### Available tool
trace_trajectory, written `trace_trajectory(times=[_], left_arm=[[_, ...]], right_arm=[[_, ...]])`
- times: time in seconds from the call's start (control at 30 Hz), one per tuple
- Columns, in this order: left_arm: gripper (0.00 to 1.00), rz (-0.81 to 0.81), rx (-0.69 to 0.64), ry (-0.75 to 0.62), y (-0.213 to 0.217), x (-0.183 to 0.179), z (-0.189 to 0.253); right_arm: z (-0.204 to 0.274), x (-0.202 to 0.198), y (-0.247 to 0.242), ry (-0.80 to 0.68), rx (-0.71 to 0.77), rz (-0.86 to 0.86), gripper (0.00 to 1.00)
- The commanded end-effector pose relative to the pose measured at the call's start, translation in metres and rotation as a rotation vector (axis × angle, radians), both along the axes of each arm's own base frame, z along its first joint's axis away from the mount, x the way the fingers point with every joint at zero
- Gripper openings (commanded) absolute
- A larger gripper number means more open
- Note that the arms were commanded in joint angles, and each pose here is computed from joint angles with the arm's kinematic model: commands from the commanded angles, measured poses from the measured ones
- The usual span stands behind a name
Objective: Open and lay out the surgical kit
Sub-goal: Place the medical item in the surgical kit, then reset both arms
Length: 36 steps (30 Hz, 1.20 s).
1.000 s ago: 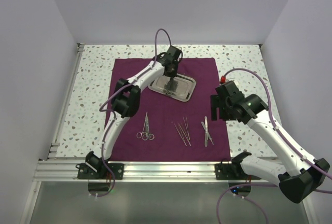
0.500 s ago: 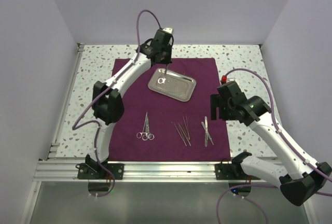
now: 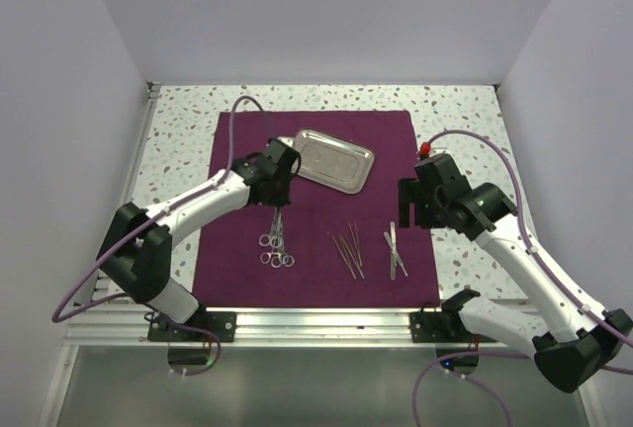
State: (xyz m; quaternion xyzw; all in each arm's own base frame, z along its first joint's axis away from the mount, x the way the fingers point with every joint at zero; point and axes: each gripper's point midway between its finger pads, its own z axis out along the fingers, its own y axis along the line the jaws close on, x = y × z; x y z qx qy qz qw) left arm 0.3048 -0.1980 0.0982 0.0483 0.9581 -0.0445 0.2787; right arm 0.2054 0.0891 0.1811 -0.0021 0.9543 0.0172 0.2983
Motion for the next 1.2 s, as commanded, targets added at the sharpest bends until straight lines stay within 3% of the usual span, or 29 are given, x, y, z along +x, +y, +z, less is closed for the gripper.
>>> trace_trajectory(times=[0.0,0.13,0.2,0.27,0.33,0.43,0.63,0.8,0.93,1.0,1.17], left_arm=[[0.00,0.063,-0.078,-0.060,-0.005,-0.002,0.001],[0.04,0.073,-0.085,-0.036,-0.003,-0.012,-0.018],[0.34,0.071,-0.092,-0.031,-0.005,-0.013,-0.020],[0.72,0.069,-0.098,-0.048,-0.007,-0.011,-0.012],[0.82,0.068,-0.108,-0.071,-0.009,-0.007,0.001],[0.85,0.067,-0.119,-0.133,-0.006,-0.002,0.030],[0.83,0.117,-0.115,-0.375,0.032,-0.005,0.095],[0.83,0.177,-0.161,-0.782,0.084,-0.019,0.167],[0.84,0.178,-0.163,-0.997,0.117,-0.042,0.179],[0.86,0.226,-0.149,-1.029,0.127,-0.043,0.186],[0.85,0.216,-0.066,-0.961,0.125,-0.035,0.179]], right_arm=[[0.007,0.004,0.008,-0.018,0.045,0.005,0.83],[0.006,-0.001,0.005,-0.017,0.045,0.004,0.83],[0.007,-0.004,0.003,-0.019,0.048,0.001,0.84],[0.012,-0.005,0.006,-0.042,0.074,0.011,0.85],[0.027,-0.005,0.009,-0.104,0.123,0.026,0.89],[0.061,-0.001,0.013,-0.236,0.199,0.046,0.98],[0.105,0.018,-0.006,-0.434,0.177,-0.043,0.98],[0.120,0.029,-0.022,-0.553,0.143,-0.113,0.98],[0.134,0.027,-0.026,-0.636,0.151,-0.090,0.98],[0.139,0.024,-0.028,-0.666,0.163,-0.086,0.98],[0.140,0.020,-0.030,-0.679,0.172,-0.086,0.98]])
